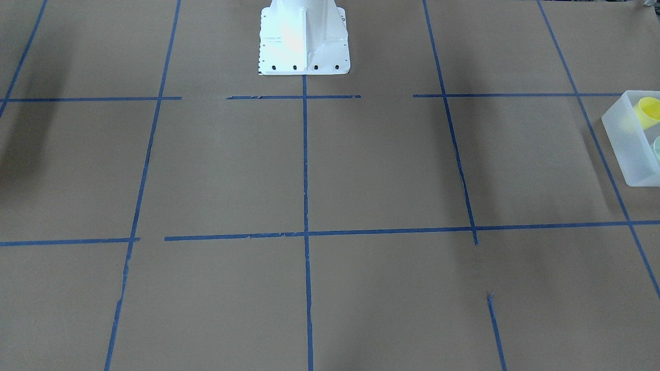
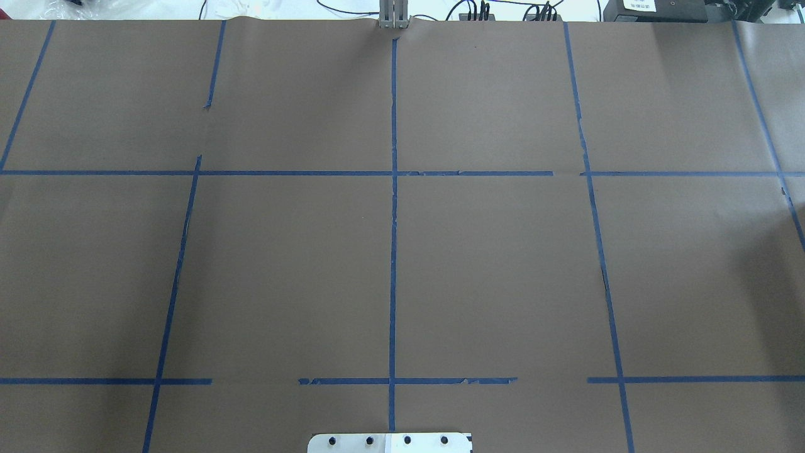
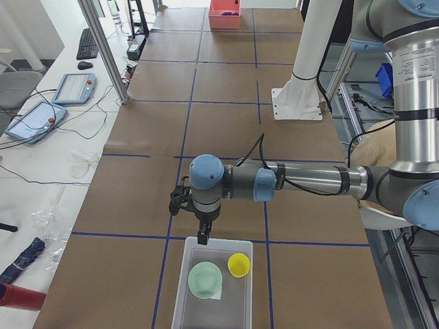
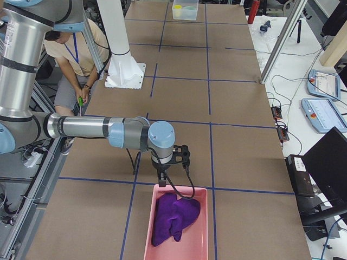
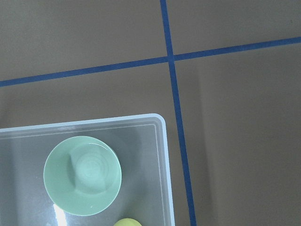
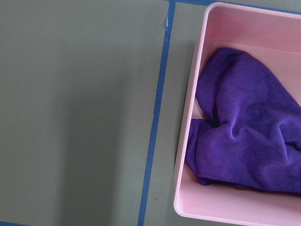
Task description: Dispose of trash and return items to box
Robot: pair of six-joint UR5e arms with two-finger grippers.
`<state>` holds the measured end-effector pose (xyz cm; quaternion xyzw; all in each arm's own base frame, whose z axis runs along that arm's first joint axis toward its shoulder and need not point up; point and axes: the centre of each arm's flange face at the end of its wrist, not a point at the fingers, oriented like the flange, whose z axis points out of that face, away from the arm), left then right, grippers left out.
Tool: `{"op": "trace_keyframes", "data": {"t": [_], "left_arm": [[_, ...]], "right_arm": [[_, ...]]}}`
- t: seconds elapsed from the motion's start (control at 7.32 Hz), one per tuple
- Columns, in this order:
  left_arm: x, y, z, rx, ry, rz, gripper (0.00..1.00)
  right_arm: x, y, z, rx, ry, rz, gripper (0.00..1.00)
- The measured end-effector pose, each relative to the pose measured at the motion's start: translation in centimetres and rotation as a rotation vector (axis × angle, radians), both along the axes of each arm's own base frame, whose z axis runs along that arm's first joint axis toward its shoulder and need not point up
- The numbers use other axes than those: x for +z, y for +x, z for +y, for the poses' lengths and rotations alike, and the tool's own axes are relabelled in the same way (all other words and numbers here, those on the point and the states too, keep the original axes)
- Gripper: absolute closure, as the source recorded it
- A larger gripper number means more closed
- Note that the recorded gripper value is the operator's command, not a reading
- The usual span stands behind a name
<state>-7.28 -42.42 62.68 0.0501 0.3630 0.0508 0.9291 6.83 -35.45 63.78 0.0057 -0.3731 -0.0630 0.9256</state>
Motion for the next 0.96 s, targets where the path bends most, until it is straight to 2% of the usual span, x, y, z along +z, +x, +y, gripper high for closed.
{"op": "trace_keyframes", "data": {"t": [0.96], "left_arm": [[-0.6, -1.3, 0.2, -0.03, 0.012, 0.003, 0.0]], "right_arm": [[-2.9, -0.1, -0.6, 0.011, 0.052, -0.011, 0.0]]}}
